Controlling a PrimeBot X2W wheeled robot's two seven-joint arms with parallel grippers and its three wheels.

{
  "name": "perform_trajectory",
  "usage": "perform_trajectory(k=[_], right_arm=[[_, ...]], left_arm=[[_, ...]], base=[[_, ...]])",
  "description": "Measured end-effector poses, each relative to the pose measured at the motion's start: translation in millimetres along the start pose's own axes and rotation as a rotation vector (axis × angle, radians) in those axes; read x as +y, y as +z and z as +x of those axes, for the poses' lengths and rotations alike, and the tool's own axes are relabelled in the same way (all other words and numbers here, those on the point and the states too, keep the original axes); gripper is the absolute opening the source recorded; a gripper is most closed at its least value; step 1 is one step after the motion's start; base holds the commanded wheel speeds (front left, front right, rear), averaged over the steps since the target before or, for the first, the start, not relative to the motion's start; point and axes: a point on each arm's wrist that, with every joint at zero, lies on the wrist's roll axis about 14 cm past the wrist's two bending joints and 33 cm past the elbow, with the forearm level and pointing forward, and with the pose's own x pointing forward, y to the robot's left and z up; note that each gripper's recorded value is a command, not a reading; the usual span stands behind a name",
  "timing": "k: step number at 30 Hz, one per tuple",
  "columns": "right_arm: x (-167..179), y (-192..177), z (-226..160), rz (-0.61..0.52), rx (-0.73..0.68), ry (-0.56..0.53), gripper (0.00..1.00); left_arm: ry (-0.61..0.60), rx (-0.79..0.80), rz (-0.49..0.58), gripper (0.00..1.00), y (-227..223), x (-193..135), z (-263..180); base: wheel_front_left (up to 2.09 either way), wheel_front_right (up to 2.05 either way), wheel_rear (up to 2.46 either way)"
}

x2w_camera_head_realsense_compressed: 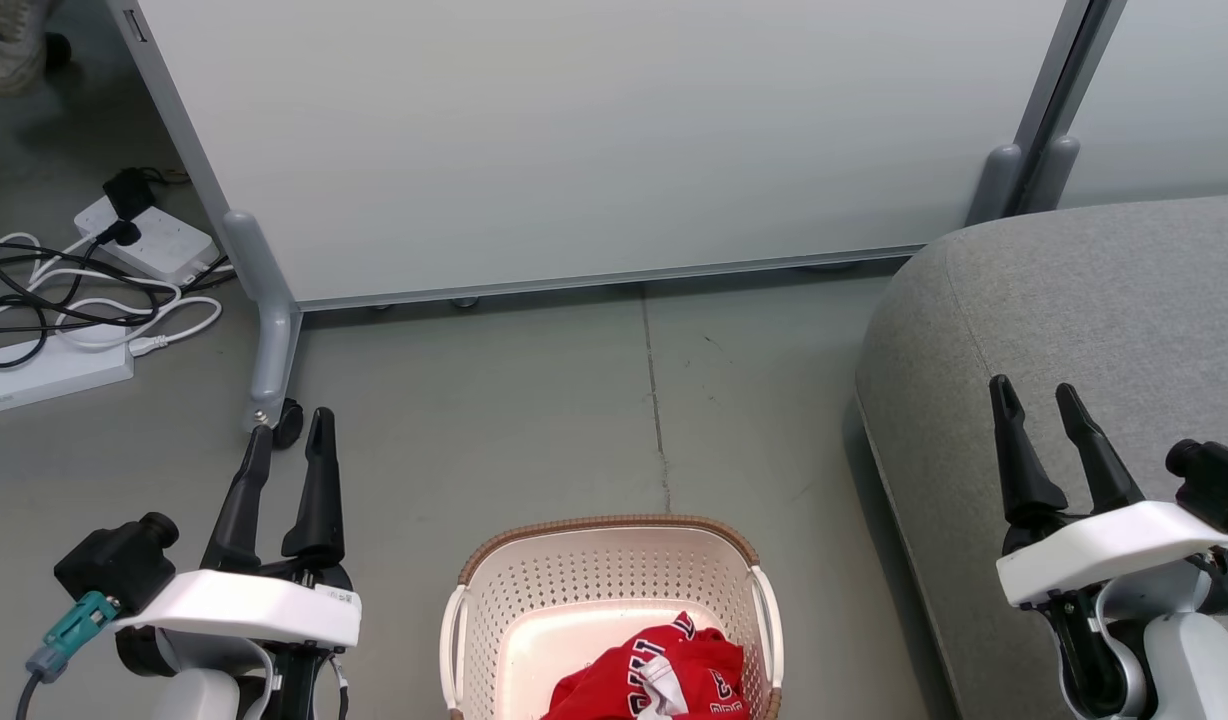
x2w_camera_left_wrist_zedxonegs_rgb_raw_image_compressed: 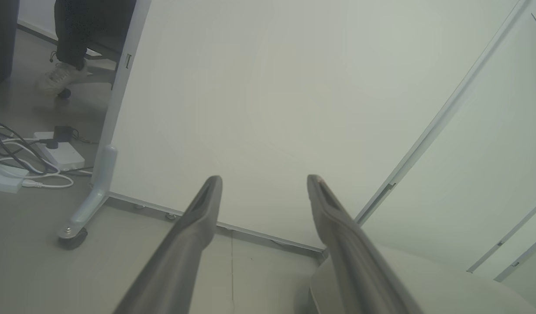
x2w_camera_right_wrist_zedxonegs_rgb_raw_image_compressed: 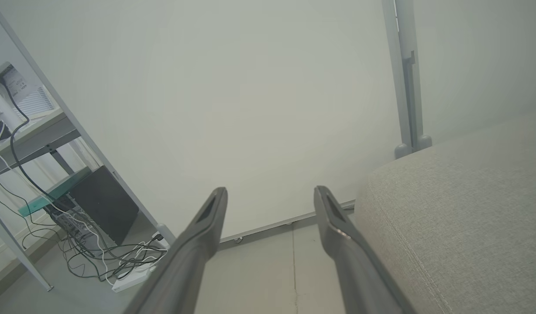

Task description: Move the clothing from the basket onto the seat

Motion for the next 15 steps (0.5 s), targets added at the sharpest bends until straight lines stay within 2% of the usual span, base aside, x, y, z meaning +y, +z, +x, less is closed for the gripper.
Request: perform_trajectory(k=[15], right_arm=[[-4, -19, -4, -0.159, 0.036, -0.004, 1.00]], left_arm=[[-0.006, 0.047, 0.196, 1.00, -11, 7, -5]], base=[[0.00, 0.00, 0.00]])
